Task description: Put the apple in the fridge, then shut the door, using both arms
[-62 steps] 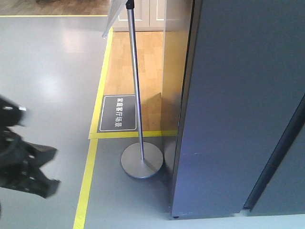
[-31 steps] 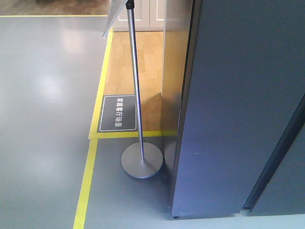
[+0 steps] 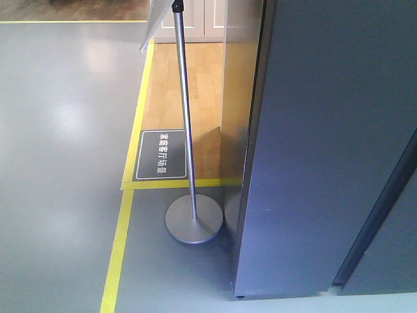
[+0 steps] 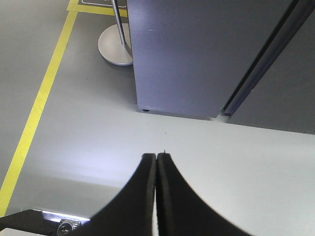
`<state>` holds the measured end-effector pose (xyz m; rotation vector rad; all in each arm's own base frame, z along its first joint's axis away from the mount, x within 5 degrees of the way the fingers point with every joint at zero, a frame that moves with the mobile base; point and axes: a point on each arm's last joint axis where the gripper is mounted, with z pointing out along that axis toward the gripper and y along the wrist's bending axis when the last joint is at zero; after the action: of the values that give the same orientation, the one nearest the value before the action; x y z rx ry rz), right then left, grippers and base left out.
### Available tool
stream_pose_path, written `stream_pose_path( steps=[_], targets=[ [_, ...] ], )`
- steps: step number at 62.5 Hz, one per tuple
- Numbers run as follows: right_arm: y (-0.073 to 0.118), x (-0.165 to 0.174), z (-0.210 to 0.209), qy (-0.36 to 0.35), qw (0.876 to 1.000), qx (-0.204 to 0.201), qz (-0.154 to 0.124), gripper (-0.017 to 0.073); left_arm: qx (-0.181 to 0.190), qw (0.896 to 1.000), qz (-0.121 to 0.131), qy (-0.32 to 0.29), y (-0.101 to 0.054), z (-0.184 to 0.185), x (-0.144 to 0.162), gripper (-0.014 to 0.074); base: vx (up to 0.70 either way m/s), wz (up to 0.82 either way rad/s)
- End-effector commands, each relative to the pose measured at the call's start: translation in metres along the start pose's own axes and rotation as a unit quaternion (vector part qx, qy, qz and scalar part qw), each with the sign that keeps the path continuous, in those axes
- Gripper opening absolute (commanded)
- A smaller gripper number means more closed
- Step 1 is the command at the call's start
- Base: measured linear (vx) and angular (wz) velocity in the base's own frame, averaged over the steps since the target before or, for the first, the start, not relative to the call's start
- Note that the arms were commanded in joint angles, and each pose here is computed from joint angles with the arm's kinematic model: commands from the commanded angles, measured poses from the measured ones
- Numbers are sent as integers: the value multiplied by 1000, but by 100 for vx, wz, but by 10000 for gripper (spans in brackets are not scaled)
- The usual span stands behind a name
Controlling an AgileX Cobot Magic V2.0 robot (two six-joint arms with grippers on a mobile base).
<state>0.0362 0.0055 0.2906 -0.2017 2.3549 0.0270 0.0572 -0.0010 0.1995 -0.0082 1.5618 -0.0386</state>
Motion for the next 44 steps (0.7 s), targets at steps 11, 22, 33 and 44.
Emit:
stream_pose_path(
  steps=[11, 22, 33, 44],
  targets=[
    [-1, -10, -4, -30, 1000, 2, 0, -3, 2, 998, 6, -55, 0, -1, -2, -6, 0, 0],
    [-1, -10, -4, -30, 1000, 2, 0, -3, 4, 997, 5, -79, -1, -2, -7, -6, 0, 0],
    [-1, -10, -4, -30, 1000, 2, 0, -3, 4, 996, 5, -91, -1, -2, -9, -6, 0, 0],
    [-1, -10, -4, -30, 1000, 2, 0, -3, 5, 996, 5, -94, -1, -2, -11, -6, 0, 0]
  ],
)
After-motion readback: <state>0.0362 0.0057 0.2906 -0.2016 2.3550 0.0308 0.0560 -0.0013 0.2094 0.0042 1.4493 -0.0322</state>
